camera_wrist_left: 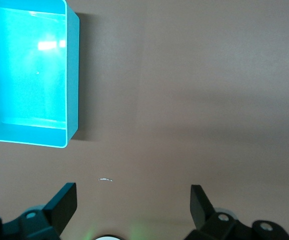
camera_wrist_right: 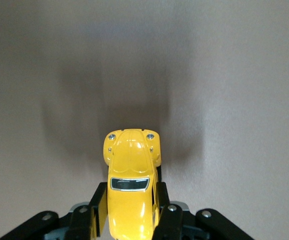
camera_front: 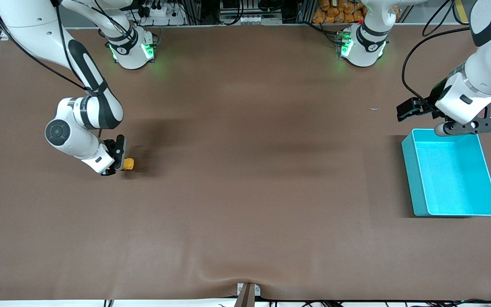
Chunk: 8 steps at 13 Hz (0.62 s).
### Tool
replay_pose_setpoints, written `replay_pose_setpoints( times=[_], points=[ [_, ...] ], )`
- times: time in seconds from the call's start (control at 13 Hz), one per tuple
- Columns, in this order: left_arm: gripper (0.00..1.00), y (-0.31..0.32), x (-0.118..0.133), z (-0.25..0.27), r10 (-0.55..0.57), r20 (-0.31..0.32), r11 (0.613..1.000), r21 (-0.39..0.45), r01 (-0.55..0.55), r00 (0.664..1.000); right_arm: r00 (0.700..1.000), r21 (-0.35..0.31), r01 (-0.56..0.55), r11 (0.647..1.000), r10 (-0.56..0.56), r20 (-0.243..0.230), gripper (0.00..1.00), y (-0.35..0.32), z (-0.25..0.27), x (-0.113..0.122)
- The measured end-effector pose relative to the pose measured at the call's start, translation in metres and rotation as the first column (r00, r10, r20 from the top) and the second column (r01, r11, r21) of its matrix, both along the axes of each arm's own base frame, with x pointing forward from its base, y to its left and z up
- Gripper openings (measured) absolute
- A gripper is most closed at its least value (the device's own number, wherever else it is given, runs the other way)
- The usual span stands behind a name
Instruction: Wind and store yellow beetle car
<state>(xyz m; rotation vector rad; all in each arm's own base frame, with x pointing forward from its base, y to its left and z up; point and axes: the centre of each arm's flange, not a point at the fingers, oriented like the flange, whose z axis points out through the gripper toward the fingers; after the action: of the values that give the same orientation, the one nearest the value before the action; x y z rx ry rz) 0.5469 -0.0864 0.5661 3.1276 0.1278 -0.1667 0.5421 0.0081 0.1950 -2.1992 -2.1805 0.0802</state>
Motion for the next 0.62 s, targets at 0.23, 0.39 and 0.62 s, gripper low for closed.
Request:
replay_pose_setpoints(
  times=[0.23,0.39,0.62],
  points=[
    [1.0,0.001,0.002,-0.004,0.003,-0.005,1.0,-0.001,-0.003,1.0,1.0,0.002,-0.006,1.0,0.006,-0.001,0.43,-0.014,0.0,0.001],
    [1.0,0.005,0.003,-0.005,0.011,-0.008,1.0,-0.001,-0.011,1.0,1.0,0.003,-0.008,1.0,0.008,-0.001,0.43,-0.019,0.0,0.001],
    [1.0,0.009,0.005,-0.008,0.016,-0.011,1.0,-0.001,-0.017,1.0,1.0,0.004,-0.009,1.0,0.009,0.0,0.43,-0.031,0.0,0.001]
  ],
)
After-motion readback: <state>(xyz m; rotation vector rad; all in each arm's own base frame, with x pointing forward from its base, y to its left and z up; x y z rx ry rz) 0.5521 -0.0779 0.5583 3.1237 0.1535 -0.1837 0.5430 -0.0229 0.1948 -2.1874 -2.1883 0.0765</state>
